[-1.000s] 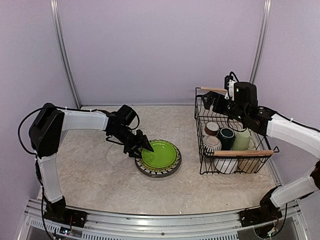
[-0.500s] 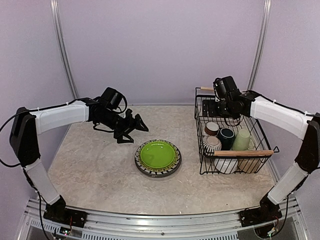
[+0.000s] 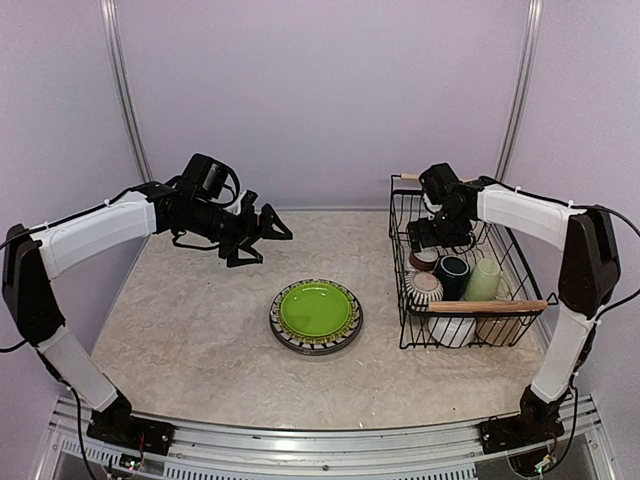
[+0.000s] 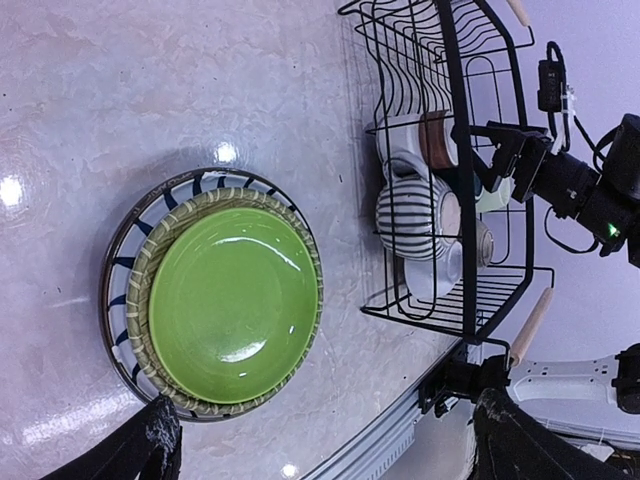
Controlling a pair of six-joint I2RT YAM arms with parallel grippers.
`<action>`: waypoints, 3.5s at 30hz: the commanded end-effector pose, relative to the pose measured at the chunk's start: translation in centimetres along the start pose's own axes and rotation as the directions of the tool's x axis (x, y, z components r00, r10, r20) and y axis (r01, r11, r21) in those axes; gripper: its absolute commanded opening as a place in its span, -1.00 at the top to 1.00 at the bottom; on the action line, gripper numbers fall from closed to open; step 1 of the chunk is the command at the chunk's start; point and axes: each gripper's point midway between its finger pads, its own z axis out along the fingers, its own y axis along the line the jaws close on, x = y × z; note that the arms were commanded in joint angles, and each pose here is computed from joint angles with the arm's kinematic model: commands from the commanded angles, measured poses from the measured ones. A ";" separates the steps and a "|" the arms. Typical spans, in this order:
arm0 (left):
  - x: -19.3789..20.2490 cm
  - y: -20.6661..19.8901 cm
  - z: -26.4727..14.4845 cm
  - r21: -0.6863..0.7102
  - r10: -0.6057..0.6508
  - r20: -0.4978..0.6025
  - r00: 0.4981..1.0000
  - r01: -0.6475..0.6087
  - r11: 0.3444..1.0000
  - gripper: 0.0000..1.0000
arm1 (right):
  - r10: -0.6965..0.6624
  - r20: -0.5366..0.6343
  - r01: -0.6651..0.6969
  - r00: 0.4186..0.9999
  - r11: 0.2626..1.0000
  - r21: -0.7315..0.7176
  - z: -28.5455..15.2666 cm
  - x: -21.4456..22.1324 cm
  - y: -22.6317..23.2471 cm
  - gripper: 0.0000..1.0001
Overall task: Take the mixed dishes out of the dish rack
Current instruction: Grab the cup from the dish rack, then pass from the right arm to the left
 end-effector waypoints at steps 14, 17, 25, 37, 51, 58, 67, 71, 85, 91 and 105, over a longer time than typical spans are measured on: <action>0.0 0.6 1.3 0.062 -0.079 -0.089 0.993 0.084 0.995 -0.93 | -0.095 -0.146 0.081 0.985 0.992 -0.099 4.9 1.7 1.8 -0.73; 0.1 0.6 1.4 0.062 -0.080 -0.092 0.993 0.086 0.994 -0.93 | -0.089 -0.149 0.073 0.985 0.991 -0.113 4.9 1.8 2.0 -0.54; 0.0 0.7 1.4 0.074 -0.090 -0.101 0.991 0.097 0.993 -0.93 | -0.065 -0.080 0.052 0.995 0.986 -0.158 2.1 0.0 2.3 0.05; 0.4 0.4 1.6 0.097 -0.075 -0.105 0.992 0.085 0.992 -0.96 | 0.063 0.159 -0.044 0.985 0.992 -0.120 -5.7 -3.4 -1.0 0.79; 0.8 -2.8 1.2 0.289 -0.016 -0.154 0.988 0.060 0.956 -0.98 | 0.392 0.478 0.020 0.786 0.756 -0.654 -18.2 -5.3 3.1 1.00; 1.3 -7.2 -1.4 0.583 0.092 -0.158 0.983 0.018 0.812 -0.98 | 0.427 0.505 0.212 0.750 0.569 -0.795 -22.6 -5.8 9.5 1.00; 1.0 -8.8 -4.1 0.711 0.168 -0.080 0.982 -0.062 0.700 -0.70 | 0.418 0.433 0.291 0.799 0.361 -0.886 -24.5 -5.1 18.6 1.00; 1.2 -9.4 -5.0 0.752 0.192 -0.069 0.979 -0.076 0.655 -0.49 | 0.404 0.410 0.297 0.818 0.314 -0.902 -24.2 -4.4 21.4 1.00; 2.1 -10.2 -4.6 0.773 0.223 -0.109 0.969 -0.059 0.632 0.16 | 0.402 0.363 0.288 0.841 0.235 -0.928 -22.9 -3.1 24.1 1.00; 3.2 -11.0 -4.3 0.771 0.247 -0.131 0.960 -0.058 0.634 0.45 | 0.414 0.378 0.303 0.828 0.236 -0.923 -22.9 -2.6 24.3 1.00; 2.4 -9.8 -3.3 0.720 0.204 -0.121 0.971 -0.055 0.692 1.00 | 0.398 0.353 0.277 0.847 0.238 -0.931 -21.5 -1.0 25.2 1.00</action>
